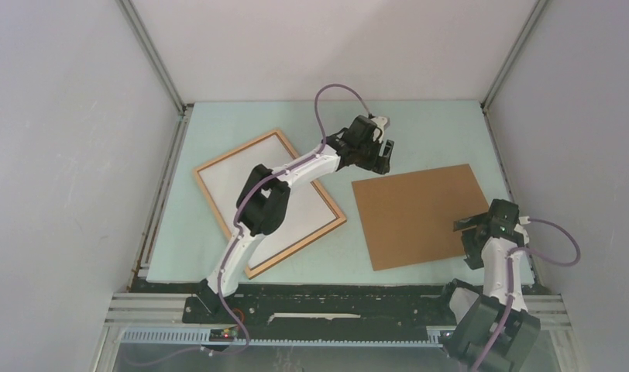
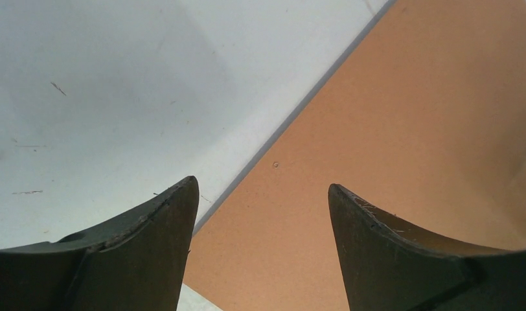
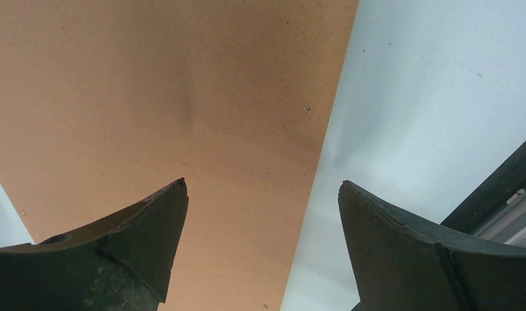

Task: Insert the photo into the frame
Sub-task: Move the photo frame item to the center of the board.

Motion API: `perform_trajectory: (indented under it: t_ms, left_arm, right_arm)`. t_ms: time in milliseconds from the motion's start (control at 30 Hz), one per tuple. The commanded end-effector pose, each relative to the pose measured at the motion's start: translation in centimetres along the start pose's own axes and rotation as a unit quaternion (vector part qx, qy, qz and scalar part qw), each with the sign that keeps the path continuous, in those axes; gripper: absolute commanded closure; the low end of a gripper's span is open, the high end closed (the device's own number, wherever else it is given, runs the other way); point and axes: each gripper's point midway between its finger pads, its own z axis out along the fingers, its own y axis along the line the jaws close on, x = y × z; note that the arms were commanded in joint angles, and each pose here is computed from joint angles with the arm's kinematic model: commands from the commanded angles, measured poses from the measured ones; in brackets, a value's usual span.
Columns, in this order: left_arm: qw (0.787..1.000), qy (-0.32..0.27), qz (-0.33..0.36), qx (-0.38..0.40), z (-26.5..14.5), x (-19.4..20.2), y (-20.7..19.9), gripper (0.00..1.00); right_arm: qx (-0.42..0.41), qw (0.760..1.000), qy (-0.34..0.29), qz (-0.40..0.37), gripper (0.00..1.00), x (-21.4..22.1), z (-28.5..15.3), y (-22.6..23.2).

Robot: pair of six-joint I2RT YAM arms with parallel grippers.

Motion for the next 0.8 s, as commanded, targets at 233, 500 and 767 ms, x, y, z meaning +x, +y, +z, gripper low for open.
perform_trajectory:
  t_ms: [233,500,767]
  left_arm:
    - [0.994,0.036,-0.103,0.015,2.0,1.4,0.9,0.19]
    - [0.983,0.076,-0.162,0.030,2.9,4.6,1.9,0.19]
    - [0.978,0.077,-0.182,0.074,2.1,5.7,0.7,0.21]
  right_arm:
    - [-0.002,1.000,-0.002,-0.001,0.07,-0.7,2.0,0.8]
    - [-0.050,0.997,0.017,-0.053,0.07,-0.4,2.6,2.6]
    - [-0.101,0.989,0.060,-0.094,0.07,0.0,3.5,6.3]
